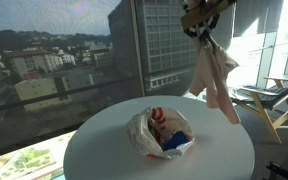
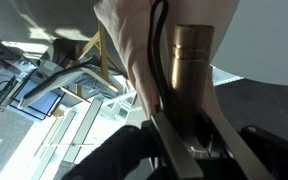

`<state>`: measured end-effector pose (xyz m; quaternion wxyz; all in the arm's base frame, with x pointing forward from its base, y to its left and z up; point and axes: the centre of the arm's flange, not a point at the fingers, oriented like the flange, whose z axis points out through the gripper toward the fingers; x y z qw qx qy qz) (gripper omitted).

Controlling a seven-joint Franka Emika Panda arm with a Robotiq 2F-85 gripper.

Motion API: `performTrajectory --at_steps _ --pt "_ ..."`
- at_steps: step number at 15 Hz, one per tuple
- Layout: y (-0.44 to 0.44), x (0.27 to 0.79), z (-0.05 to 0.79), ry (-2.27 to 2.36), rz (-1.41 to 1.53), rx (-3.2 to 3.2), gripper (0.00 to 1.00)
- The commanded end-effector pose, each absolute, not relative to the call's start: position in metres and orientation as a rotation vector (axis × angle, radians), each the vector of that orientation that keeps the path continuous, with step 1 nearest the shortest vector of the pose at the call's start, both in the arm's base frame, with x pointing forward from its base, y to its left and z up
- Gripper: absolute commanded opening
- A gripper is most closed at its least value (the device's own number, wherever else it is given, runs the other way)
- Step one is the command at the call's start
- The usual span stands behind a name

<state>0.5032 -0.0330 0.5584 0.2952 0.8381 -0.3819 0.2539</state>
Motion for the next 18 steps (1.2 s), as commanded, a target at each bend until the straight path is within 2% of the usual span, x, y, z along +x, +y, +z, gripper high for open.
performTrajectory --at_steps 1,5,9,18 --pt "-0.047 0.526 0.470 -1.045 0.726 2.185 0.16" --pt "-0.064 0.525 0.365 -1.067 0.654 2.189 0.16" --pt "-0.070 0.519 0.297 -1.106 0.621 2.226 0.16" --pt "-0.107 0.514 0.252 -1.332 0.614 2.305 0.17"
